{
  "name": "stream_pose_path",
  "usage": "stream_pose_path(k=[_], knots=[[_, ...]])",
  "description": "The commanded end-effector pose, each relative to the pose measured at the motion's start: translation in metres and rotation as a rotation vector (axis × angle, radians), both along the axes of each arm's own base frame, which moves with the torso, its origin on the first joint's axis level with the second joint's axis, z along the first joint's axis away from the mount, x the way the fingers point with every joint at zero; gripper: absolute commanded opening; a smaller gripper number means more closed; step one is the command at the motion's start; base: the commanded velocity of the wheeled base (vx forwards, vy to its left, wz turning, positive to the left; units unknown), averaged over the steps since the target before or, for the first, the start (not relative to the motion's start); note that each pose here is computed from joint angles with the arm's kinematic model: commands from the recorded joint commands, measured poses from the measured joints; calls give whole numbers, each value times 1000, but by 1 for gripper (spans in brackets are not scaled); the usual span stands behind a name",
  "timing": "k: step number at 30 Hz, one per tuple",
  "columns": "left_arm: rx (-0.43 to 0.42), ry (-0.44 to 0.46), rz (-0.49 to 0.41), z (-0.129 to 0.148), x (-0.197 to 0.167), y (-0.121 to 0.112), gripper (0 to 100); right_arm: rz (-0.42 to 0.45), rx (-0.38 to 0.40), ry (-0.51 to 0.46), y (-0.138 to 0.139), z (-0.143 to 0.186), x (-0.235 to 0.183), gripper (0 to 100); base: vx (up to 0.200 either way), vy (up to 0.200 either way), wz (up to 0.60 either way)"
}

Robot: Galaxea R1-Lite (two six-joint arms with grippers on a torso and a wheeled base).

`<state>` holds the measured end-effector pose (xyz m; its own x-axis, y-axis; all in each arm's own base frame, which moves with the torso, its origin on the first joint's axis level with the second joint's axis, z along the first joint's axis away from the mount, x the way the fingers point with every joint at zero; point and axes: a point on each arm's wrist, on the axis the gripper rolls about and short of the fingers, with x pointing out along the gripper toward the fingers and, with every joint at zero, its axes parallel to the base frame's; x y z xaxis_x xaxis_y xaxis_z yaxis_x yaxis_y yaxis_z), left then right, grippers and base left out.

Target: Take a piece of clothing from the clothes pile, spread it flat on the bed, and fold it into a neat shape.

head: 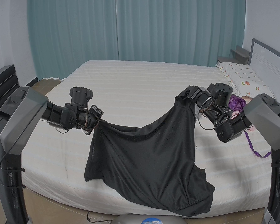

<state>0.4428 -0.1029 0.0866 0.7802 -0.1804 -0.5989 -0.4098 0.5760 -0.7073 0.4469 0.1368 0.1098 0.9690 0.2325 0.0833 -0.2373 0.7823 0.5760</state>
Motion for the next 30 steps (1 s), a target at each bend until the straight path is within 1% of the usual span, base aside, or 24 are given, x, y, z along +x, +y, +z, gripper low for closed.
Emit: stream_pose_path(k=[1,4,7,10,12,13,15,19,21,22,24,25,27,28,30], knots=[[3,27,1,-28,19,-4,100,2,-16,52,5,-36,14,100,0,0,0],[13,67,2,-45,25,-5,100,3,-32,92,8,-57,20,100,0,0,0],[27,128,10,-64,31,-5,100,-4,-61,172,6,-88,25,100,0,0,0],[24,138,34,-68,35,-3,100,-25,-64,195,-4,-99,29,100,0,0,0],[13,144,58,-68,36,3,100,-53,-49,184,-18,-92,32,100,0,0,0],[13,144,61,-67,35,5,100,-59,-43,178,-21,-89,32,100,0,0,0],[8,141,77,-55,32,13,100,-98,-15,169,-36,-74,30,100,0,0,0],[3,157,73,-33,15,20,100,-119,28,219,-55,-61,7,100,0,0,0],[4,158,72,-30,10,21,100,-118,39,235,-57,-59,-1,100,0,0,0],[9,165,69,-23,-1,23,100,-111,70,258,-61,-52,-17,100,0,0,0],[8,171,71,-16,-12,25,100,-100,96,286,-64,-48,-34,100,0,0,0],[5,173,71,-12,-18,27,100,-98,101,299,-66,-47,-44,100,0,0,0],[7,175,70,-11,-19,27,100,-98,101,298,-66,-46,-45,100,0,0,0],[-16,199,44,-4,-37,30,100,-93,100,323,-68,-46,-70,100,0,0,0],[-34,212,24,3,-52,32,100,-86,98,337,-70,-48,-86,100,0,0,0]])
